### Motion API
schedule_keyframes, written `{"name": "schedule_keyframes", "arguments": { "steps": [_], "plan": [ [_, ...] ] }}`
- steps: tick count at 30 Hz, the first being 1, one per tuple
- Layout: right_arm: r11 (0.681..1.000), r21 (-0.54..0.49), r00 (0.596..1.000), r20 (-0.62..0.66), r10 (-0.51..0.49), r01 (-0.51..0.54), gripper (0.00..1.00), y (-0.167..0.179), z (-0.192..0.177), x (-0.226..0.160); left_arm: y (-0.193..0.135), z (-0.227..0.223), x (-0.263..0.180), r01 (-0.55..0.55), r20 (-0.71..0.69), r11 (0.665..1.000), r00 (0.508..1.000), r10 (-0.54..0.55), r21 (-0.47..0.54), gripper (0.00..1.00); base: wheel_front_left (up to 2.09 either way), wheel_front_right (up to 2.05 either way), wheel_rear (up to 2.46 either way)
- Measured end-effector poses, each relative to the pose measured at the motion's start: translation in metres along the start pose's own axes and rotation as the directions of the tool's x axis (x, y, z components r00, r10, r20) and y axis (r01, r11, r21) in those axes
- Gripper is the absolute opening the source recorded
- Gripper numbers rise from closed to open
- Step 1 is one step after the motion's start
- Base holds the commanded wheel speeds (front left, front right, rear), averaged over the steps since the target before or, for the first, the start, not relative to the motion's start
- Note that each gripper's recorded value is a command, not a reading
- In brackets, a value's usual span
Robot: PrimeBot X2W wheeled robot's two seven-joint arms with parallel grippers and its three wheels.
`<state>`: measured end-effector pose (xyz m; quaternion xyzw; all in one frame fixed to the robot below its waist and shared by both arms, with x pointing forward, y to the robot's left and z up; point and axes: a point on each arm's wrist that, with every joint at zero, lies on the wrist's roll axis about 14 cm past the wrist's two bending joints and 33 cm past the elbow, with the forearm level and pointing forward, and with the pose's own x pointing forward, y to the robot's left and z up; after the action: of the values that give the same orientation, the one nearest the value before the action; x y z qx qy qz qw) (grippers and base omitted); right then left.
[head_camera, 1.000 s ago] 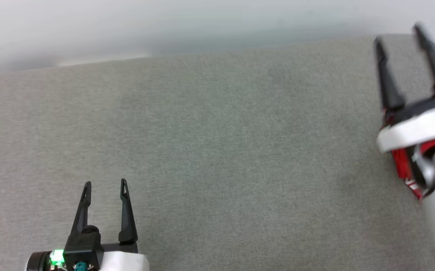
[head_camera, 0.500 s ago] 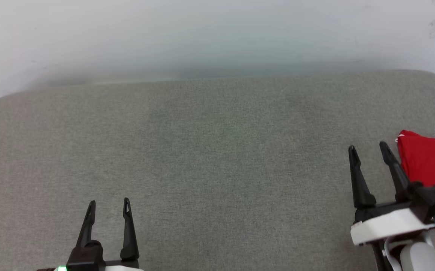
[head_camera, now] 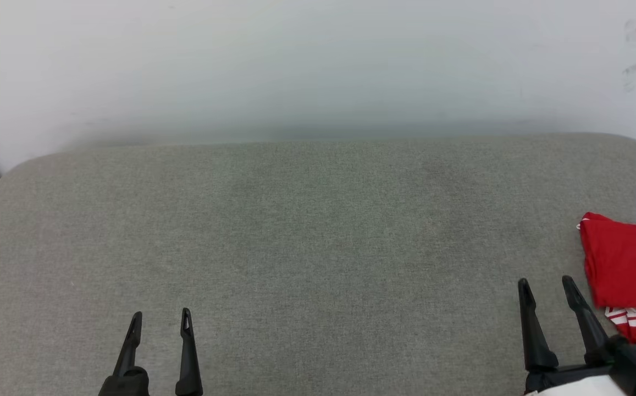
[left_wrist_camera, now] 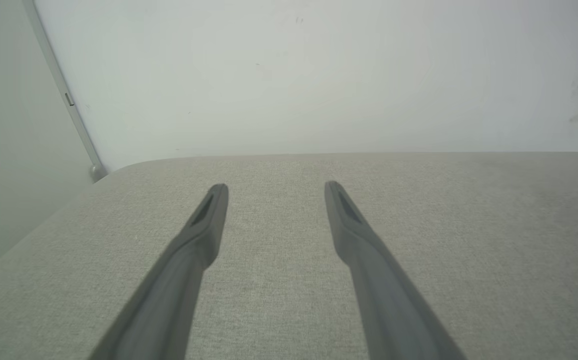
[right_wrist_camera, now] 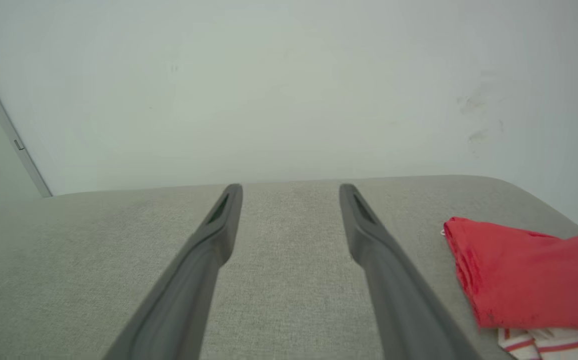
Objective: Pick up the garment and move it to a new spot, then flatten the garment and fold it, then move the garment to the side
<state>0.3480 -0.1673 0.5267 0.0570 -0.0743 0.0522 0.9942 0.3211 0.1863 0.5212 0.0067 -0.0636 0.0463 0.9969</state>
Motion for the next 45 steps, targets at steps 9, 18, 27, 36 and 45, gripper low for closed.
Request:
{"name": "schedule_keyframes", "arguments": {
  "steps": [9, 18, 27, 36, 45],
  "plan": [
    [0.999, 0.048, 1.000, -0.016, -0.021, 0.022, 1.00, -0.002, -0.004, -0.015, 0.002, 0.002, -0.004, 0.001, 0.006, 1.000, 1.000, -0.001, -0.006, 1.00, 0.00, 0.00, 0.00],
    [0.998, 0.056, 1.000, -0.021, -0.015, 0.016, 1.00, 0.000, -0.006, -0.016, 0.006, 0.001, -0.005, -0.003, 0.003, 1.000, 1.000, 0.003, -0.003, 1.00, 0.00, 0.00, 0.00],
    [0.993, 0.106, 0.996, -0.084, -0.034, 0.043, 0.00, -0.003, -0.024, -0.021, 0.008, -0.017, -0.009, -0.021, -0.066, 0.998, 0.998, 0.017, -0.054, 0.00, 0.00, 0.00, 0.00],
    [0.958, 0.267, 0.991, -0.113, -0.074, 0.102, 0.00, -0.011, -0.030, -0.021, 0.011, -0.028, -0.005, -0.056, -0.125, 0.970, 0.992, 0.027, -0.238, 0.00, 0.00, 0.00, 0.00],
    [0.905, 0.402, 0.988, -0.119, -0.097, 0.137, 0.00, -0.016, -0.030, -0.013, 0.011, -0.034, 0.003, -0.084, -0.161, 0.915, 0.987, 0.022, -0.394, 0.00, 0.00, 0.00, 0.00]
  ]
}}
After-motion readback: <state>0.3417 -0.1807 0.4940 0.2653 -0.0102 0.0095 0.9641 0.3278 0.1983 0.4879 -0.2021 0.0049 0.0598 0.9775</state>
